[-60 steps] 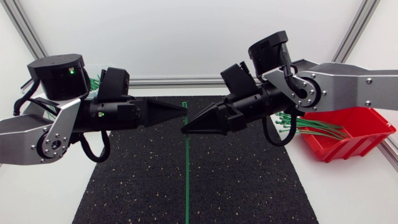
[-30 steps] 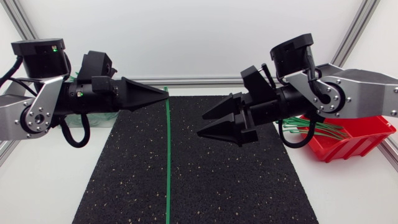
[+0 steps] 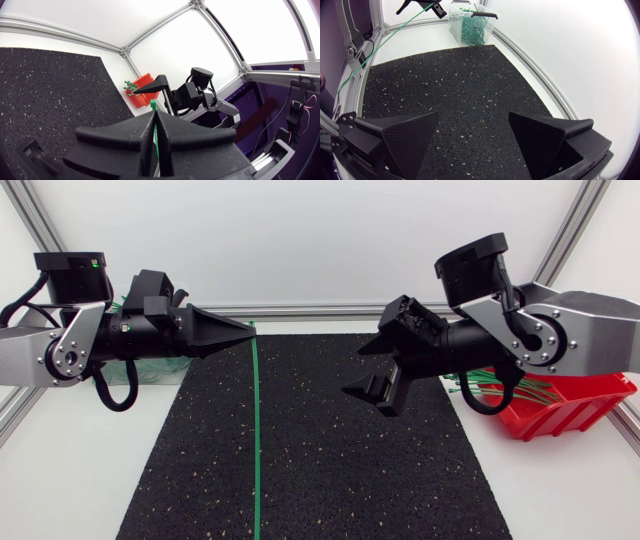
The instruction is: Take a green cable tie from the red box, thread the tail through the head to close it, then place it in the transparent bin on the left.
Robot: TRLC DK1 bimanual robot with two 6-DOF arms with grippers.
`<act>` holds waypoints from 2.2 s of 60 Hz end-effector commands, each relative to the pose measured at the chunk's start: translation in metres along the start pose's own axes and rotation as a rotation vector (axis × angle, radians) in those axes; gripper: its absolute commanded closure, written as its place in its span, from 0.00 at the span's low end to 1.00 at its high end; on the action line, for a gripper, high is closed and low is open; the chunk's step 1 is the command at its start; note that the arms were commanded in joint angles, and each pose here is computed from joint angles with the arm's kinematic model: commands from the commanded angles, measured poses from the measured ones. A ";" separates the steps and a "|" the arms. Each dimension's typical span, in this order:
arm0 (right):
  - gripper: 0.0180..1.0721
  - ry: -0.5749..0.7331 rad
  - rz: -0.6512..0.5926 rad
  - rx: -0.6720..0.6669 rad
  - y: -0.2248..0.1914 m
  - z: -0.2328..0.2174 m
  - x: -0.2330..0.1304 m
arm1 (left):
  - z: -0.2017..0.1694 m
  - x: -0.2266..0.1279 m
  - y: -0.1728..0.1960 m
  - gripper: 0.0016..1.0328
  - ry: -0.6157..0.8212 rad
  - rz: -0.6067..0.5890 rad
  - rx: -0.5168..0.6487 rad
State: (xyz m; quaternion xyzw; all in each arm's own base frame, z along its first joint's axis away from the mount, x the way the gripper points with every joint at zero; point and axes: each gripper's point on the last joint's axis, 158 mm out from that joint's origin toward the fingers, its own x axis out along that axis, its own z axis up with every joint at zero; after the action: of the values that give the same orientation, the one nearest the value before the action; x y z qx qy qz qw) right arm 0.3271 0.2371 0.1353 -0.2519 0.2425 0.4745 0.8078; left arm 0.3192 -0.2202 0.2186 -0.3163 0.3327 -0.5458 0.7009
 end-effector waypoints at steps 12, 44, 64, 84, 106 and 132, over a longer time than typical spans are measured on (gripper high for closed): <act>0.03 -0.067 -0.144 -0.397 -0.019 0.008 0.012 | 0.006 0.000 0.010 0.96 0.031 -0.021 -0.095; 0.03 -0.356 -0.338 -1.230 0.061 0.069 0.028 | 0.011 -0.002 0.038 0.96 0.036 0.001 -0.197; 0.10 -0.485 -0.128 -1.472 0.152 0.046 0.042 | 0.006 0.000 0.049 0.96 0.043 0.010 -0.211; 0.27 -0.595 0.015 -1.563 0.227 0.025 0.028 | -0.003 0.001 0.061 0.96 0.055 0.033 -0.215; 0.74 -0.646 0.043 -1.587 0.246 0.020 0.016 | -0.011 0.003 0.067 0.96 0.066 0.046 -0.217; 0.78 -0.658 0.056 -1.598 0.257 0.014 0.010 | -0.016 0.009 0.064 0.96 0.083 0.051 -0.215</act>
State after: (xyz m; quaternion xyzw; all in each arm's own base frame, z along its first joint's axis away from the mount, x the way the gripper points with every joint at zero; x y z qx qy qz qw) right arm 0.1131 0.3658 0.0991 -0.5824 -0.3941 0.5740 0.4194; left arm 0.3433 -0.2147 0.1607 -0.3627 0.4235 -0.4991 0.6634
